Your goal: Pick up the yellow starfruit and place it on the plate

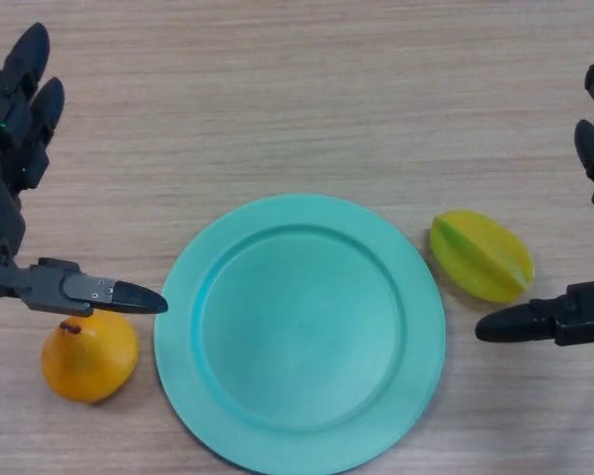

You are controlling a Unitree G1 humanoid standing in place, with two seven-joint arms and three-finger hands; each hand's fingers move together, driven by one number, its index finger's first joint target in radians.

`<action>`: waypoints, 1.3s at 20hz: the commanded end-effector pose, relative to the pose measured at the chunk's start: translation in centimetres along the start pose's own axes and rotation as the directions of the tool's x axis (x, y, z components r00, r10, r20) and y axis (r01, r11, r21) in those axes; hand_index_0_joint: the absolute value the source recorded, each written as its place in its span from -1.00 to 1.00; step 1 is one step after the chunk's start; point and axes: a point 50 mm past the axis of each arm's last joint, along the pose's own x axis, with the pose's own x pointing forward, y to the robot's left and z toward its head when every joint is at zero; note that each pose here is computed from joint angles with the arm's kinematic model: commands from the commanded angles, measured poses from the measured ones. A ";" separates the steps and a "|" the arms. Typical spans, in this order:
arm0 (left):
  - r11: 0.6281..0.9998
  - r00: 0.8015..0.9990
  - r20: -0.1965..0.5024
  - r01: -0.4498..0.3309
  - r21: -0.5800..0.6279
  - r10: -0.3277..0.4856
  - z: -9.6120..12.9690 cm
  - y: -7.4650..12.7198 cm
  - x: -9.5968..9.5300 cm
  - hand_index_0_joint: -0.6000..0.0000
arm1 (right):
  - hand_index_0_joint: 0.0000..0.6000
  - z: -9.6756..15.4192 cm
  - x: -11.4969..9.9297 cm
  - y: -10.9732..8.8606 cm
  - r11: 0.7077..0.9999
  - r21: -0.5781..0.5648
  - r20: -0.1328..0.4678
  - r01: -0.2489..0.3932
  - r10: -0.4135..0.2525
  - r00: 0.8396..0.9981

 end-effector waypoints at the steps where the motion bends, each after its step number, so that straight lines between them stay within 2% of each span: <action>1: 0.997 0.987 0.160 -0.035 0.062 0.024 2.6 1.0 0.0 1.00 | -1.00 2.1 0.3 -0.9 0.992 -0.122 0.217 0.033 -0.006 0.976; 9: 0.999 0.987 0.159 -0.023 0.024 0.019 2.7 0.5 -0.2 1.00 | -1.00 -1.9 3.1 0.1 0.970 -0.242 0.197 -0.006 0.056 0.979; 17: 1.000 0.990 0.137 -0.025 0.011 0.024 2.2 1.1 -0.6 1.00 | -1.00 -5.8 4.8 0.5 0.983 -0.180 0.109 -0.036 0.057 0.992; 18: 1.000 0.991 0.134 -0.025 0.011 0.024 2.2 1.1 -0.6 1.00 | -0.50 -6.0 4.9 0.5 0.983 -0.182 0.107 -0.036 0.057 0.993; 19: 1.000 0.991 0.133 -0.026 0.011 0.024 2.2 1.2 -0.6 1.00 | -0.16 -6.1 5.0 0.6 0.982 -0.184 0.105 -0.036 0.056 0.993; 20: 1.000 0.991 0.130 -0.029 0.012 0.027 2.2 1.3 -0.7 1.00 | 0.33 -6.6 5.1 0.6 0.977 -0.209 0.094 -0.038 0.059 0.994; 21: 0.999 0.991 0.127 -0.031 0.012 0.029 2.3 1.4 -0.7 1.00 | 0.67 -7.0 5.3 0.6 0.968 -0.247 0.085 -0.040 0.063 0.994; 22: 1.000 0.994 0.107 -0.030 0.010 0.029 2.2 1.7 -0.9 1.00 | 1.00 -7.4 5.6 0.1 0.953 -0.302 0.074 -0.008 0.032 0.997; 26: 1.000 0.997 0.071 -0.015 0.000 0.015 2.0 1.7 -1.0 1.00 | 1.00 -6.9 5.6 -0.4 0.972 -0.234 0.058 0.013 0.000 0.998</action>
